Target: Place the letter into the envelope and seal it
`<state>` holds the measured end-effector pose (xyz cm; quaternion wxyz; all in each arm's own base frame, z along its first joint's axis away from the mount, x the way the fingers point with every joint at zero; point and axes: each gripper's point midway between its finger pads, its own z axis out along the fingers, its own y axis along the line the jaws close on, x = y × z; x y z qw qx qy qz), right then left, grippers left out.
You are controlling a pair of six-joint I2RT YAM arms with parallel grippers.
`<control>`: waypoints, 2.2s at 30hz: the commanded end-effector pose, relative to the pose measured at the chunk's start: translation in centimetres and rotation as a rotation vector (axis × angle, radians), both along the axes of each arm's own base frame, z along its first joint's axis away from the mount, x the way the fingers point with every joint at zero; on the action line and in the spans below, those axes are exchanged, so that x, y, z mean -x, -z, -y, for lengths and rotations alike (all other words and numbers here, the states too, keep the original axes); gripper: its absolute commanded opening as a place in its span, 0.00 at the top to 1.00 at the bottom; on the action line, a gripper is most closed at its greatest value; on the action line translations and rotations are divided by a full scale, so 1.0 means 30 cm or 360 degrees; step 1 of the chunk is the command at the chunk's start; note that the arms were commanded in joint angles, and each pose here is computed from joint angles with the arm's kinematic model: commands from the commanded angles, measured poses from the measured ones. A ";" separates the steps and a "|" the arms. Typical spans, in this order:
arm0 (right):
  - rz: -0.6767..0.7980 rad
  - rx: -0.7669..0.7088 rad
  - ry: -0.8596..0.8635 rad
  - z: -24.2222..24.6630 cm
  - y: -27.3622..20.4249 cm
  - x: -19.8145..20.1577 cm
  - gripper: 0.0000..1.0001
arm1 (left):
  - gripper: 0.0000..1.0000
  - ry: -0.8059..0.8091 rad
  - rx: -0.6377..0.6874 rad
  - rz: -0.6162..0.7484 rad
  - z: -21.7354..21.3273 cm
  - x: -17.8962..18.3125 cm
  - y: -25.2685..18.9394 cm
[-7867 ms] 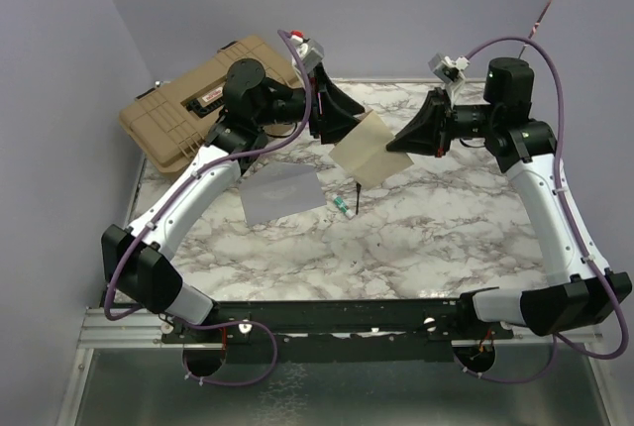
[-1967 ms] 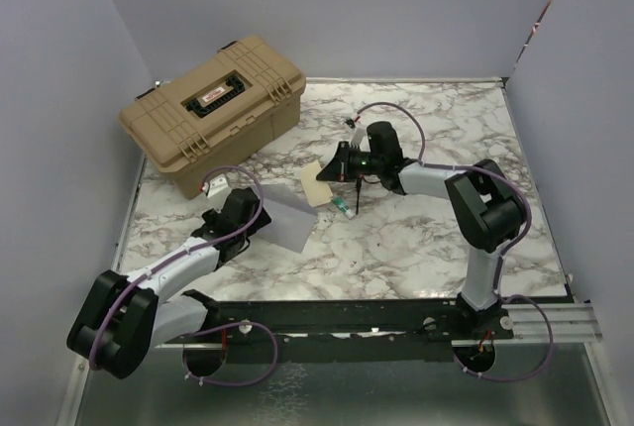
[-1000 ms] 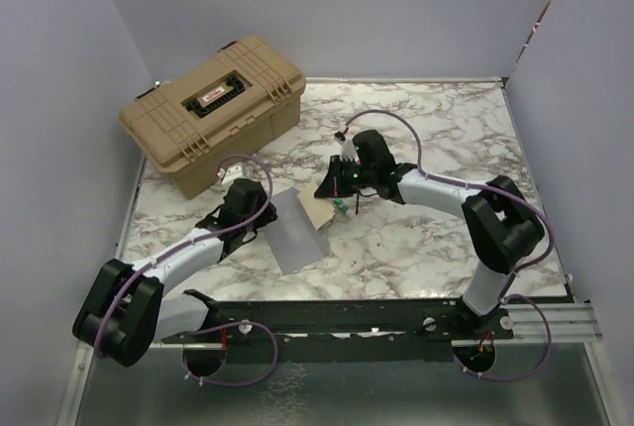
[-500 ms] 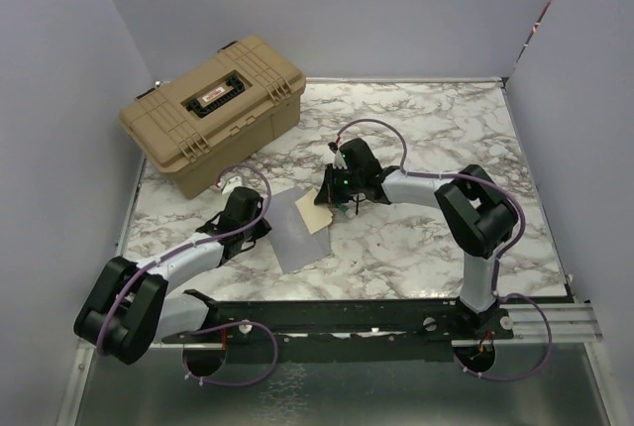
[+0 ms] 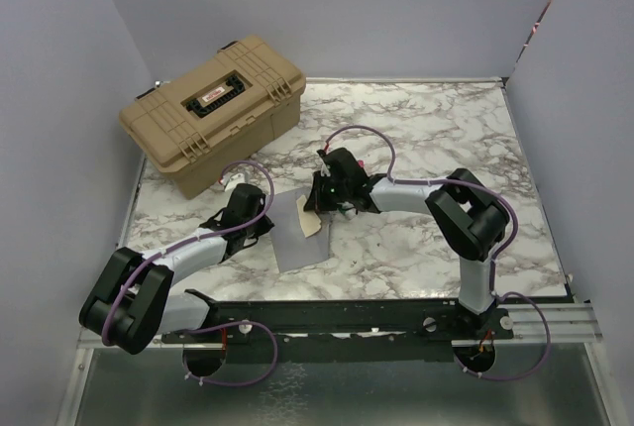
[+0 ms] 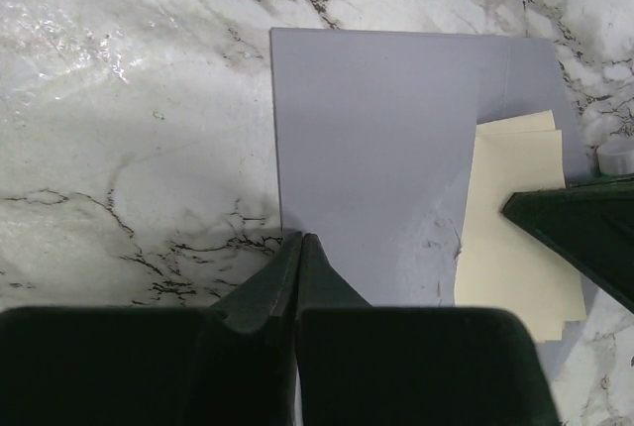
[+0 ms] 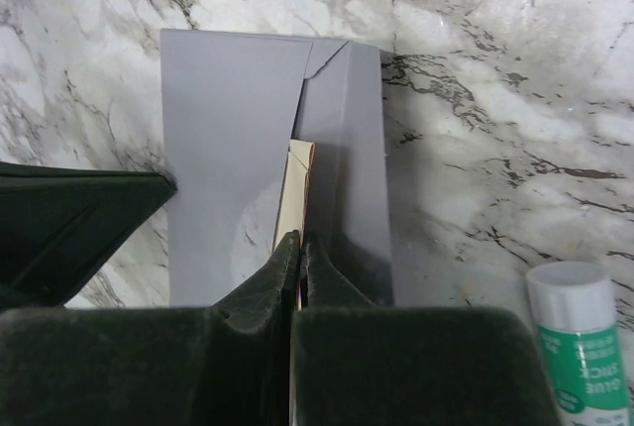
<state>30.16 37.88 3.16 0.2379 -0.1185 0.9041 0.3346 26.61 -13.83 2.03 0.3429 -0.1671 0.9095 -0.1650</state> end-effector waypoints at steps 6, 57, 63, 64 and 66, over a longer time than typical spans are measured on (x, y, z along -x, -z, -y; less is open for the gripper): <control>-0.0002 -0.0154 0.0153 -0.060 -0.013 -0.024 1.00 | 0.99 0.0011 -0.0009 -0.0254 -0.022 0.122 0.091; -0.0232 -0.0128 0.0061 -0.098 -0.045 0.125 0.49 | 0.95 -0.0049 0.0288 -0.0185 0.051 0.106 0.044; 0.0057 -0.0006 0.0165 0.001 -0.167 0.049 0.48 | 0.85 -0.0055 0.0284 -0.0080 0.040 0.086 -0.003; 0.0097 0.0047 0.0197 0.032 -0.175 0.038 0.48 | 0.83 -0.0058 0.0274 -0.0062 0.034 0.083 -0.012; 0.0173 0.0153 0.0270 0.098 -0.187 0.015 0.47 | 0.79 -0.0056 0.0258 -0.0030 0.027 0.077 -0.030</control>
